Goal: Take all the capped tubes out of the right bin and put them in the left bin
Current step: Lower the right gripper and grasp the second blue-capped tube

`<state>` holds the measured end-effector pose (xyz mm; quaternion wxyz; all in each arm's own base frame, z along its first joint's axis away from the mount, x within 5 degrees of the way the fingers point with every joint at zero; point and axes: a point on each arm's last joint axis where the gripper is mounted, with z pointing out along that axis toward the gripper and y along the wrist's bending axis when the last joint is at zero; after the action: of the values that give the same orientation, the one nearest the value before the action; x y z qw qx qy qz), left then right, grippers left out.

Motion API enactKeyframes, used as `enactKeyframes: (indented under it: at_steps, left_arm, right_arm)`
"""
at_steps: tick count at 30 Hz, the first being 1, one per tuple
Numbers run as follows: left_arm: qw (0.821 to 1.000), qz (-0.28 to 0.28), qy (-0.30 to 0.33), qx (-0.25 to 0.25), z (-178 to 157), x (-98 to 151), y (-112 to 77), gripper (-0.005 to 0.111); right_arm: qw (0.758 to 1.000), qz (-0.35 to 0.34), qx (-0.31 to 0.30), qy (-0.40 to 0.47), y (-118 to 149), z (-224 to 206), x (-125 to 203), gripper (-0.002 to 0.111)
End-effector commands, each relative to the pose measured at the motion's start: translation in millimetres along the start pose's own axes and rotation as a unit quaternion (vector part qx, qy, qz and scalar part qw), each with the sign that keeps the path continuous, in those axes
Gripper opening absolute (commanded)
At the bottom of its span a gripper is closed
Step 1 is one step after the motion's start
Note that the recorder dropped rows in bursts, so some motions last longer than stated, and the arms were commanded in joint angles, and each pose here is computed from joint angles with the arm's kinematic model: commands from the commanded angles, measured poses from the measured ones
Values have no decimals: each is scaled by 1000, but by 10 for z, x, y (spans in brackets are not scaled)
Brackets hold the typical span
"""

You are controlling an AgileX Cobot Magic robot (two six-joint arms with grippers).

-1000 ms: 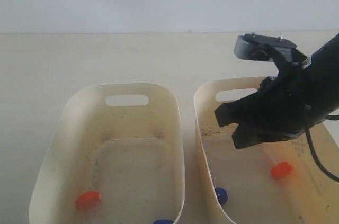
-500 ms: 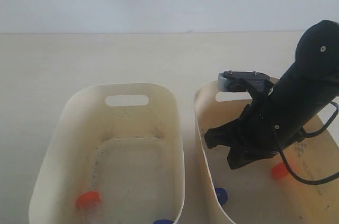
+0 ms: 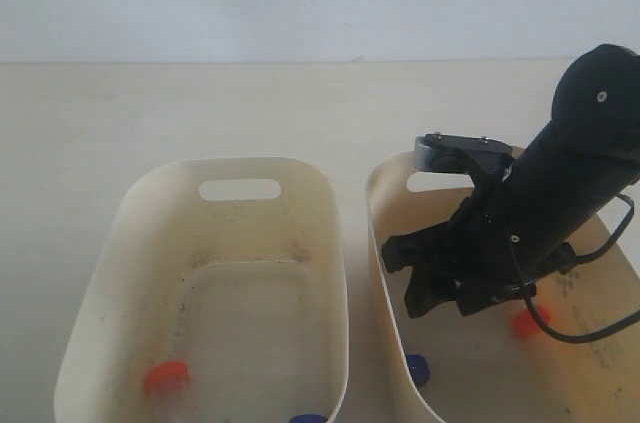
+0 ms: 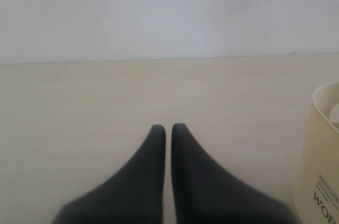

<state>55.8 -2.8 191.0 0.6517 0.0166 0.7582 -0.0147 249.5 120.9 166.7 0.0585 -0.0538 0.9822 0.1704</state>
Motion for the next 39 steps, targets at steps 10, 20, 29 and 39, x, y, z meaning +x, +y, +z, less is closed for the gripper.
enactKeyframes:
  at_steps: [10,20,29,39]
  left_arm:
    - [1000,-3,-6,-1,-5,-16,1,4]
    - [1000,-3,-6,-1,-5,-16,1,4]
    - [1000,-3,-6,-1,-5,-16,1,4]
    - [1000,-3,-6,-1,-5,-16,1,4]
  right_arm:
    - [1000,1,3,-13,-22,-12,-32,105]
    - [999,4,12,-45,-69,33,-36,105]
    - [999,8,20,-50,-114,111,-25,105]
    - [999,24,36,17,-221,435,24,105]
